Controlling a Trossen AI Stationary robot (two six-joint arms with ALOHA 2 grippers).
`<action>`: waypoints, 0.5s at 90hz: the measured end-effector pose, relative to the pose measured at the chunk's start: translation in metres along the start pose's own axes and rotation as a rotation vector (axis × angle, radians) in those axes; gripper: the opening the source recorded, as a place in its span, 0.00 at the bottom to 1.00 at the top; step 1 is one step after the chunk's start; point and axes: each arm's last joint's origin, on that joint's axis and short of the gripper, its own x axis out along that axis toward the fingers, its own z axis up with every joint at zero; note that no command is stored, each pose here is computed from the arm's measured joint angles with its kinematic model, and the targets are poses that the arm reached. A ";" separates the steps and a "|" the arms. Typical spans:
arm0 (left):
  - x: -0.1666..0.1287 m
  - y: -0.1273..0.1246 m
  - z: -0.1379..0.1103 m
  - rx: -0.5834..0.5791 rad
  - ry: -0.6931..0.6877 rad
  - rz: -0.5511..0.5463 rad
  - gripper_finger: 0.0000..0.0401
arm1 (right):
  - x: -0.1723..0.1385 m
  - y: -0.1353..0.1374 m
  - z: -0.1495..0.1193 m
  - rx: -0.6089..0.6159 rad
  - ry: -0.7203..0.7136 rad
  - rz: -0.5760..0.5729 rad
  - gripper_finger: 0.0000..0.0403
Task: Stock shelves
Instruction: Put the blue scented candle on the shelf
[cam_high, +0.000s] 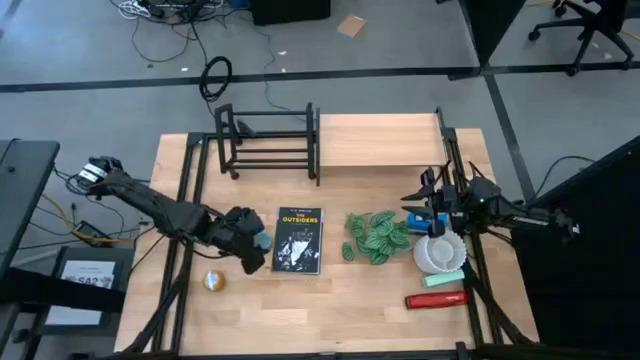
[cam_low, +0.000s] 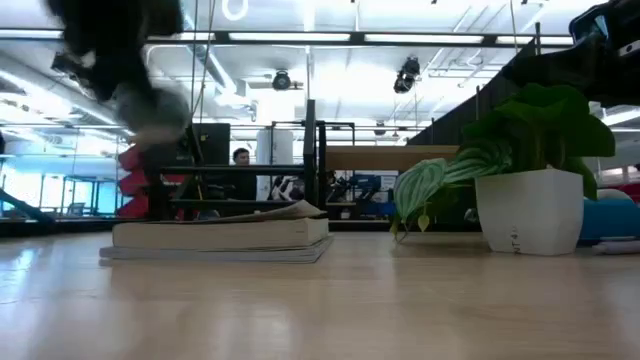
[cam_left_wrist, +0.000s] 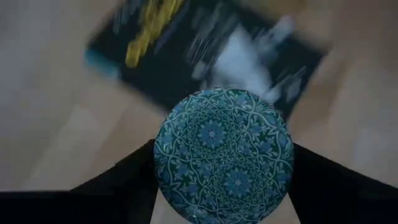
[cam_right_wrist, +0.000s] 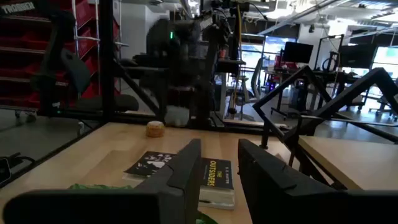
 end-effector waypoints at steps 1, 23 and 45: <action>-0.002 -0.001 0.004 0.004 -0.011 0.000 0.65 | 0.000 0.000 0.000 0.000 0.000 0.000 0.19; -0.032 -0.030 0.121 0.219 -0.177 0.064 0.65 | 0.000 0.000 0.000 0.000 0.000 0.000 0.19; 0.009 -0.047 0.232 0.432 -0.227 0.192 0.65 | 0.000 0.000 0.000 0.000 0.000 0.000 0.19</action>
